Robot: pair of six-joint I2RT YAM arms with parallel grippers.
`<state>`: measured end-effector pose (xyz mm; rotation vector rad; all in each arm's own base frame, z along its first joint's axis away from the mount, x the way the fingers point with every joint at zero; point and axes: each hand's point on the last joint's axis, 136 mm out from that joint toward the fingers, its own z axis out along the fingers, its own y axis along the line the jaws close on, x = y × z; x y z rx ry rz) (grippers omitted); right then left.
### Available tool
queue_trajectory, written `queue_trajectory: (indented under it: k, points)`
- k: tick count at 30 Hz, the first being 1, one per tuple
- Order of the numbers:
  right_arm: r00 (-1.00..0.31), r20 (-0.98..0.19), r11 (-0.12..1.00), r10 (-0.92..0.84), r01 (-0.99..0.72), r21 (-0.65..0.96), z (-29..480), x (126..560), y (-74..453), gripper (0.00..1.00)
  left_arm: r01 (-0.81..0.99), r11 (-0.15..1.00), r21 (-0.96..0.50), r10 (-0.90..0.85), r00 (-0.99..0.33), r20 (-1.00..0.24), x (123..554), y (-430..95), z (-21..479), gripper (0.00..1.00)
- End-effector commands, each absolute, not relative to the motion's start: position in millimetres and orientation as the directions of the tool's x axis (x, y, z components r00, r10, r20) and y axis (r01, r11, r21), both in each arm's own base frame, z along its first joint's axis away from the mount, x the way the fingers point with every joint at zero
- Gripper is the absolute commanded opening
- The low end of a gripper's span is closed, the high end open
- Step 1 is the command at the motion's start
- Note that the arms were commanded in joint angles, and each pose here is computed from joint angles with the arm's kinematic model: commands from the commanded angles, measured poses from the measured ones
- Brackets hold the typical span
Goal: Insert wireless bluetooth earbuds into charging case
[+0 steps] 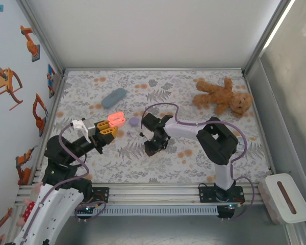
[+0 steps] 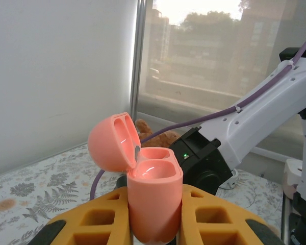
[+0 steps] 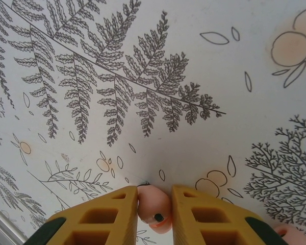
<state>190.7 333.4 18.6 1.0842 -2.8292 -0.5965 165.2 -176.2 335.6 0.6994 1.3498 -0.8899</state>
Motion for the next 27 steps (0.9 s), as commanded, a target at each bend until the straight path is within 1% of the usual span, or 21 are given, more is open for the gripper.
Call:
queue_trajectory:
  k: [1,9,13,21,27]
  points:
    - [-0.739,-0.096,0.668,-0.667,-0.650,0.363,26.0,186.1,331.1,0.22,0.857,0.514,-0.028,-0.137,0.050,-0.989,160.7,-174.2,349.6,0.00]
    - [-0.728,-0.192,0.646,-0.658,-0.677,0.353,52.4,195.4,337.4,0.21,0.855,0.518,-0.032,-0.137,0.045,-0.990,160.6,-173.4,347.6,0.00]
    - [-0.713,-0.268,0.635,-0.649,-0.700,0.327,76.6,202.6,337.9,0.21,0.854,0.518,-0.034,-0.134,0.042,-0.990,161.1,-173.6,346.2,0.00]
    - [-0.623,-0.499,0.588,-0.602,-0.769,0.251,159.5,221.7,342.5,0.21,0.855,0.514,-0.065,-0.150,0.015,-0.989,166.2,-175.5,341.8,0.00]
    - [-0.503,-0.672,0.551,-0.544,-0.818,0.166,234.8,231.1,340.3,0.22,0.856,0.510,-0.081,-0.157,0.000,-0.988,171.6,-178.0,339.2,0.00]
